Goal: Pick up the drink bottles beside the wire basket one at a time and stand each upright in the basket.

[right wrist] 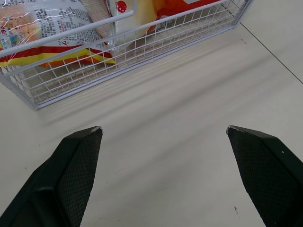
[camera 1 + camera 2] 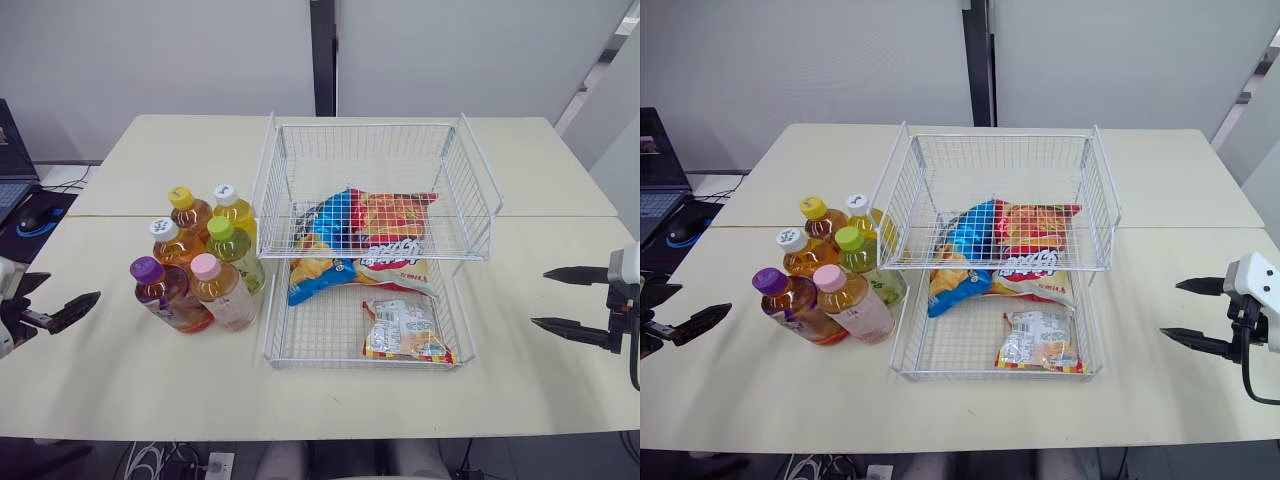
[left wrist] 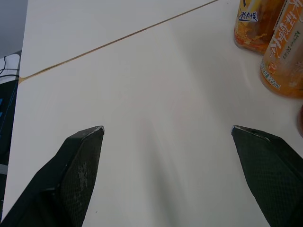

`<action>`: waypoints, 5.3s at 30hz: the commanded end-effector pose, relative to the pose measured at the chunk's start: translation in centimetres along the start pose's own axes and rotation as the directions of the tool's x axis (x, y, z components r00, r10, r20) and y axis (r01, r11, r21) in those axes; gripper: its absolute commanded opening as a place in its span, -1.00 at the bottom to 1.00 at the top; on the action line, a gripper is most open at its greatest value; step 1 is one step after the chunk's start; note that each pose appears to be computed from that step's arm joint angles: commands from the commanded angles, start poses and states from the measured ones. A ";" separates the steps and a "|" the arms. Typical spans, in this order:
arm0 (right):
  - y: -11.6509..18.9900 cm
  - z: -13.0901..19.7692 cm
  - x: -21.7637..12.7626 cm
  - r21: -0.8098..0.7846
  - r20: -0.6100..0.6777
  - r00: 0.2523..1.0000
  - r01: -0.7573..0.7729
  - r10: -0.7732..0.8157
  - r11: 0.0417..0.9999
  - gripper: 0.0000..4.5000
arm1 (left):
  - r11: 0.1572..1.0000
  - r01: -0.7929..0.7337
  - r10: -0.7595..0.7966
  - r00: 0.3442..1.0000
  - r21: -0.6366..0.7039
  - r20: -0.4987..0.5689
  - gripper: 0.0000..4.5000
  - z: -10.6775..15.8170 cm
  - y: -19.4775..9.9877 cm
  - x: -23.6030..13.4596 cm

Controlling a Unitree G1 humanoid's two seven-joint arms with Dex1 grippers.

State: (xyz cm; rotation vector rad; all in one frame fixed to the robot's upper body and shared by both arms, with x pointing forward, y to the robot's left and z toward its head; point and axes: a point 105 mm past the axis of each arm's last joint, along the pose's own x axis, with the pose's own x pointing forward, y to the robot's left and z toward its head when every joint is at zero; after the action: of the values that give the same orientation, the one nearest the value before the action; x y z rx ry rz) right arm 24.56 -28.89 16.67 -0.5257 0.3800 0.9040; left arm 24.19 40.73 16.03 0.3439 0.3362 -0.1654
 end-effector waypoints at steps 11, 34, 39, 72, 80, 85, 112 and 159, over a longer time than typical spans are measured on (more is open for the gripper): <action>-3.6 -0.5 -2.1 -0.027 -0.025 0.975 0.219 -0.220 0.975 1.00 | 0.995 -0.077 0.082 0.994 -0.070 0.069 0.99 -0.3 0.4 -1.5; -2.8 -0.4 -3.2 0.026 0.011 0.961 0.274 -0.275 0.961 1.00 | 0.984 0.032 -0.005 0.988 -0.176 0.155 0.99 0.4 -0.1 -1.3; -2.0 3.3 -3.0 0.017 0.160 0.943 0.292 -0.291 0.956 1.00 | 0.982 0.052 -0.023 0.987 -0.183 0.156 0.99 0.5 -0.5 -0.7; 8.0 21.5 6.0 -0.356 0.445 0.716 -0.410 0.538 0.840 1.00 | 0.990 0.039 -0.018 0.988 -0.132 0.156 0.99 1.9 -4.3 -7.8; 8.3 22.1 7.7 -0.385 0.443 0.677 -0.449 0.588 0.806 1.00 | 0.983 0.144 -0.114 0.965 -0.114 0.235 0.99 5.6 -8.5 -7.8; 8.7 22.3 7.7 -0.394 0.446 0.668 -0.451 0.595 0.801 1.00 | 0.983 0.139 -0.100 0.950 -0.117 0.296 0.99 7.5 -9.0 -6.4; 8.7 23.0 7.3 -0.384 0.477 0.669 -0.424 0.569 0.820 1.00 | 0.976 0.179 -0.122 0.924 -0.127 0.363 0.74 7.9 -10.6 -1.1; 5.5 23.2 5.0 -0.404 0.534 0.637 -0.384 0.555 0.830 1.00 | 0.988 0.151 -0.133 0.903 -0.013 0.409 -0.39 16.9 -5.4 -10.7</action>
State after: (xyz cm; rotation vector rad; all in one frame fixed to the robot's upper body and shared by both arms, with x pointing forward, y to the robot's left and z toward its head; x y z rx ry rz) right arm 25.51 -9.46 30.35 -0.2688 -0.1979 1.5954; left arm 18.96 30.23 30.73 0.2017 0.0237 -0.3856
